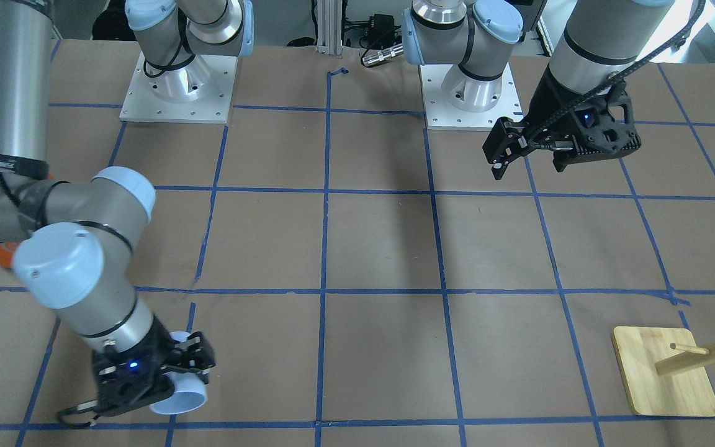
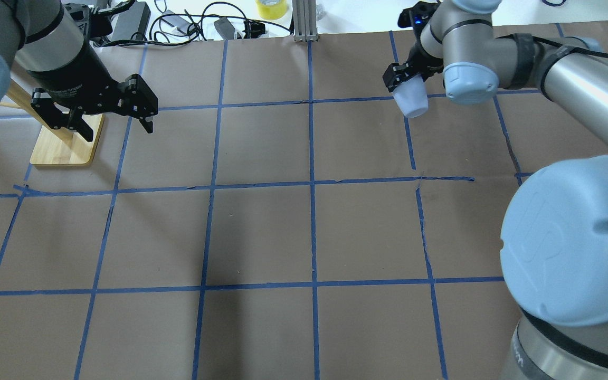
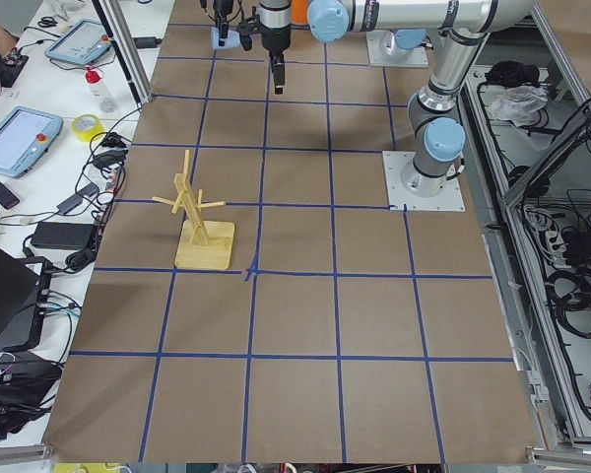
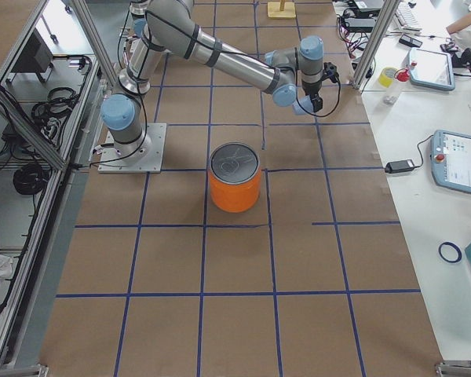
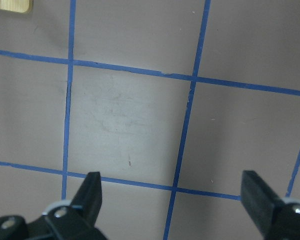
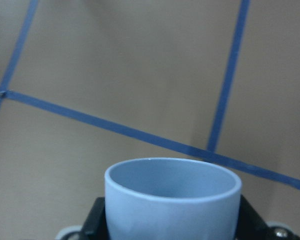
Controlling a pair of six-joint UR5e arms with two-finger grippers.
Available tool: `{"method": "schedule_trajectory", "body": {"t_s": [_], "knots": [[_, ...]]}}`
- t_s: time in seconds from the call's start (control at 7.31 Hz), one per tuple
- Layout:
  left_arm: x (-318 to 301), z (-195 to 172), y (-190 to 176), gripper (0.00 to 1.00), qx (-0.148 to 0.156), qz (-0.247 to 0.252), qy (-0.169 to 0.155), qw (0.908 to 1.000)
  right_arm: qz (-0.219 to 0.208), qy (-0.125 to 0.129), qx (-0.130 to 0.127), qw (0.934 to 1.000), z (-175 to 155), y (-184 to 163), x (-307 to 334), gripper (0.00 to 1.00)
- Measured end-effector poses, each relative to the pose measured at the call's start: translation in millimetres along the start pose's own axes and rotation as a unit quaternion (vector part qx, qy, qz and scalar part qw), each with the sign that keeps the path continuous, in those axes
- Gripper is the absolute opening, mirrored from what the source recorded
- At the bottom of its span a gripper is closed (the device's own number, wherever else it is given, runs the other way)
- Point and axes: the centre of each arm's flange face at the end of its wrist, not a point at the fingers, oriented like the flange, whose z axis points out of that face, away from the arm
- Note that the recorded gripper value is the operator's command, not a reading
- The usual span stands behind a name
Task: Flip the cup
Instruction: 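Carry the cup with the right gripper toward the left gripper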
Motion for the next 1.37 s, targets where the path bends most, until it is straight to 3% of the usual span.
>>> {"method": "schedule_trajectory", "body": {"t_s": [0.27, 0.41, 0.55, 0.82, 0.96, 1.23, 1.37], "knots": [[-0.2, -1.2, 0.7, 1.0, 0.001, 0.0, 0.0, 1.0, -0.109, -0.005, -0.005, 0.994, 0.9, -0.9, -118.6, 0.11], [-1.2, -1.9, -0.2, 1.0, 0.004, -0.001, 0.0, 1.0, -0.18, -0.011, -0.006, 0.9837, 3.0, 2.6, -154.7, 0.12], [-2.3, -2.6, -2.2, 1.0, 0.009, -0.003, 0.0, 1.0, -0.258, -0.023, -0.005, 0.9659, 7.2, 6.1, -178.5, 0.13], [-3.3, -2.6, -4.6, 1.0, 0.012, -0.004, 0.0, 0.9999, -0.423, -0.058, 0.001, 0.9043, 22.7, 13.6, -214.7, 0.13], [-3.5, -2.7, -4.8, 1.0, 0.013, -0.005, 0.0, 0.9999, -0.472, -0.072, 0.006, 0.8785, 27.0, 17.2, -231.2, 0.15], [-2.9, -2.1, -2.5, 1.0, 0.009, -0.007, -0.001, 0.9999, -0.525, -0.093, 0.009, 0.8462, 33.4, 23.2, -247.8, 0.31], [-2.5, -0.9, -1.9, 1.0, 0.007, -0.004, -0.001, 1.0, -0.539, -0.097, 0.009, 0.8364, 35.1, 25.3, -250.0, 0.55]]}}
